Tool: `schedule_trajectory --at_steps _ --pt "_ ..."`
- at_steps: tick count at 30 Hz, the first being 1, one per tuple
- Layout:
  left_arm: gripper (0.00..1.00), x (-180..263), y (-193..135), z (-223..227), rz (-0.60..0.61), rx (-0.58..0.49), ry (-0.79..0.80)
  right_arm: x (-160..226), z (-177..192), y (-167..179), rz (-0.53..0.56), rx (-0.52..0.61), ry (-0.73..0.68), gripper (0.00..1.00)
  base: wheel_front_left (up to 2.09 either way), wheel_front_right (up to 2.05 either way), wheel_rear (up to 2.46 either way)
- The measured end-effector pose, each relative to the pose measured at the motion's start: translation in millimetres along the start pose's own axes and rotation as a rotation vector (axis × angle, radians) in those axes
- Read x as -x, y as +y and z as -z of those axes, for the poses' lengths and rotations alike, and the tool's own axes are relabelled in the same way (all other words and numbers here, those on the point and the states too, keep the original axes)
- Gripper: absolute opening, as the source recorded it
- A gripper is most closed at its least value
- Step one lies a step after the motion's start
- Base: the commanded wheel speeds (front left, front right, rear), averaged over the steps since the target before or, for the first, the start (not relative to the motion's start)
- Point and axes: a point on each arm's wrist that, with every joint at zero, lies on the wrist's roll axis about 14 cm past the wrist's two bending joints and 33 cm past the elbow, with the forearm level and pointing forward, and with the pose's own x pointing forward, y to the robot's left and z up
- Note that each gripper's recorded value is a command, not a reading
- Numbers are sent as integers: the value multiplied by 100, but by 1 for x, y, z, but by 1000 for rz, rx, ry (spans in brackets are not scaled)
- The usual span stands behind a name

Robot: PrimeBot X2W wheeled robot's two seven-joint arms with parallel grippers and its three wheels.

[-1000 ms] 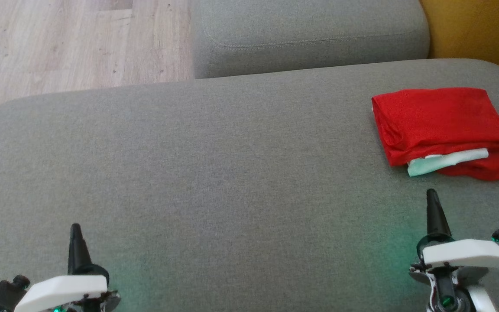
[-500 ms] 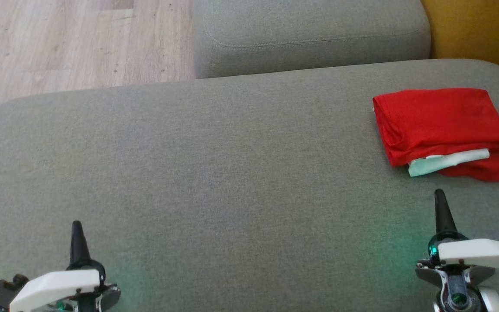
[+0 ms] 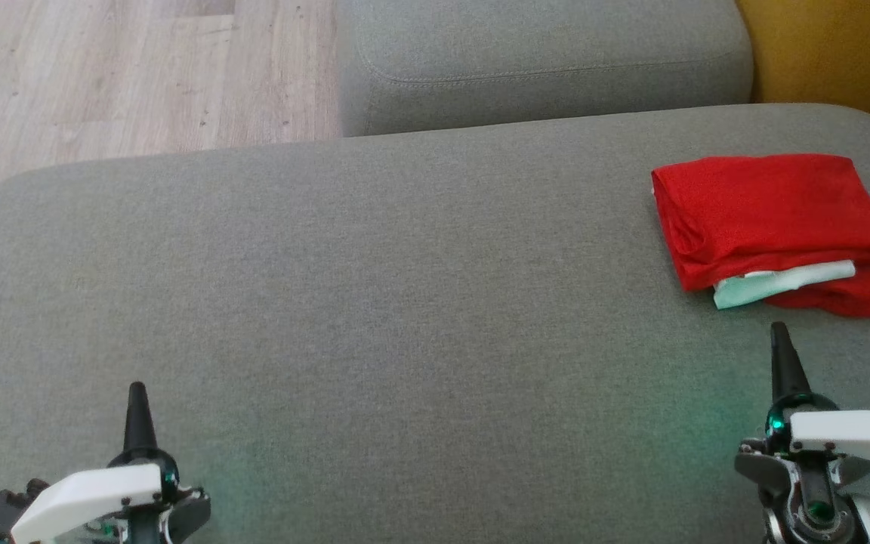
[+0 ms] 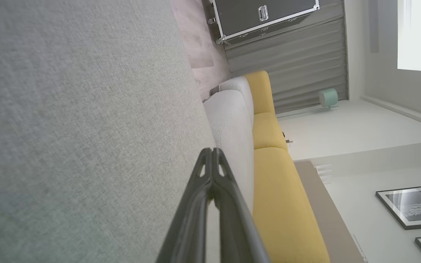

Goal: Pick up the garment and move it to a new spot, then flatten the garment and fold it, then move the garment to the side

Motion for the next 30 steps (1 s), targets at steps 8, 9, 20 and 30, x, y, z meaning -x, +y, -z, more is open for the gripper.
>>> schedule_trajectory --at_steps 8,9,20,30 --pt "0 -2 -5 0 15 69 9 -1 -4 2 -6 -78 -6 0 0 0 0" --pt "0 -2 -5 0 16 79 8 -1 -4 2 -7 -90 -6 0 0 0 0" --pt "0 -4 -10 0 33 186 21 -1 -10 5 -23 -211 -14 0 0 0 0" --pt "0 -7 -15 -1 52 241 26 -2 -14 6 -33 -274 -20 0 0 0 0"
